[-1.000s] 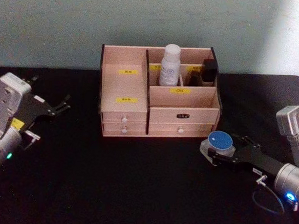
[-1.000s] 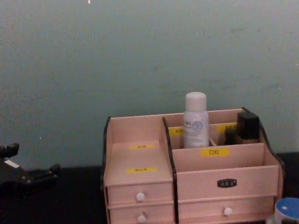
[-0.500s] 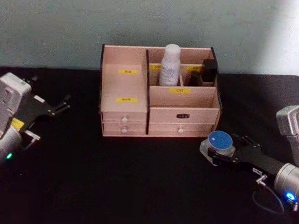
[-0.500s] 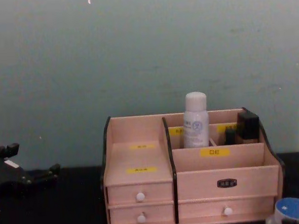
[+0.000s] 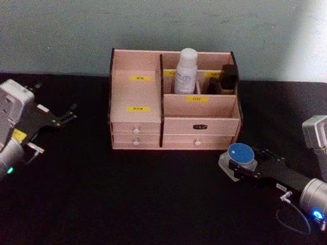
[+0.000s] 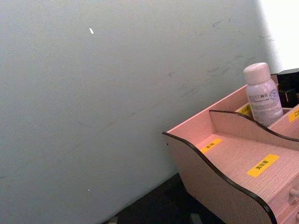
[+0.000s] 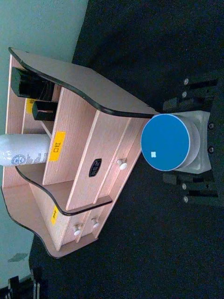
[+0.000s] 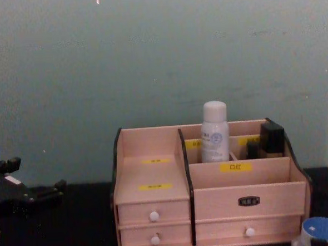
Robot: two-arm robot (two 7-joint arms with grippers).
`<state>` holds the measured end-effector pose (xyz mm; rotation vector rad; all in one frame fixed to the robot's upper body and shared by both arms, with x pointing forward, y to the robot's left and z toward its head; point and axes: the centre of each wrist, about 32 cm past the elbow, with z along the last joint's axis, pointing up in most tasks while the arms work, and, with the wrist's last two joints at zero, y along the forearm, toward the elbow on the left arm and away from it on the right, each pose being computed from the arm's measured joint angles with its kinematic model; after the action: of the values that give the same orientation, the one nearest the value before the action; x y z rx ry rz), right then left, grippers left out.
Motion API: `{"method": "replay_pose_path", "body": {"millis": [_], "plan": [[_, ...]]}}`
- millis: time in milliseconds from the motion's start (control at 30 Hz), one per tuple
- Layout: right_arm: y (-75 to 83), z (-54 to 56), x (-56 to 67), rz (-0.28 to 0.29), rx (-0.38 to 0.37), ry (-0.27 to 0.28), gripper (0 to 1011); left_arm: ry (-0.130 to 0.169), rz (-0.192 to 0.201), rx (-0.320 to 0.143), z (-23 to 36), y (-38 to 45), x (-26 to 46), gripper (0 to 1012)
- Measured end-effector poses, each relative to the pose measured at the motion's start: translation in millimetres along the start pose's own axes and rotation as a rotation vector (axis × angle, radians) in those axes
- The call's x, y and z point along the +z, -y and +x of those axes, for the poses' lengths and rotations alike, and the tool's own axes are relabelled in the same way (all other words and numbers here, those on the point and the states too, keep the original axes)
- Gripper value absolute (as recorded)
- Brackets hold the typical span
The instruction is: Pick up the facial cleanser and watermelon frost from the table and place them into the tiered storage box.
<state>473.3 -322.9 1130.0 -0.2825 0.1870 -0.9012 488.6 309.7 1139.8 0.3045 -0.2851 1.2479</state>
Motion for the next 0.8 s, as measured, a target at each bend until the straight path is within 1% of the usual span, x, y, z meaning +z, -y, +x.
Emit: {"method": "replay_pose_path", "body": {"millis": [100, 133, 167, 300, 800], "plan": [[0.0, 0.0, 0.1, 0.000, 0.000, 0.000, 789, 0.000, 0.000, 0.000, 0.0, 0.0, 0.0, 1001], [0.0, 0.0, 0.1, 0.000, 0.000, 0.000, 739, 0.000, 0.000, 0.000, 0.0, 0.0, 0.0, 1001], [0.0, 0.0, 0.1, 0.000, 0.000, 0.000, 728, 0.000, 0.000, 0.000, 0.0, 0.0, 0.0, 1001], [0.0, 0.0, 0.1, 0.001, 0.000, 0.000, 715, 0.000, 0.000, 0.000, 0.0, 0.0, 0.0, 1001], [0.0, 0.0, 0.1, 0.000, 0.000, 0.000, 715, 0.000, 0.000, 0.000, 0.0, 0.0, 0.0, 1001]]}}
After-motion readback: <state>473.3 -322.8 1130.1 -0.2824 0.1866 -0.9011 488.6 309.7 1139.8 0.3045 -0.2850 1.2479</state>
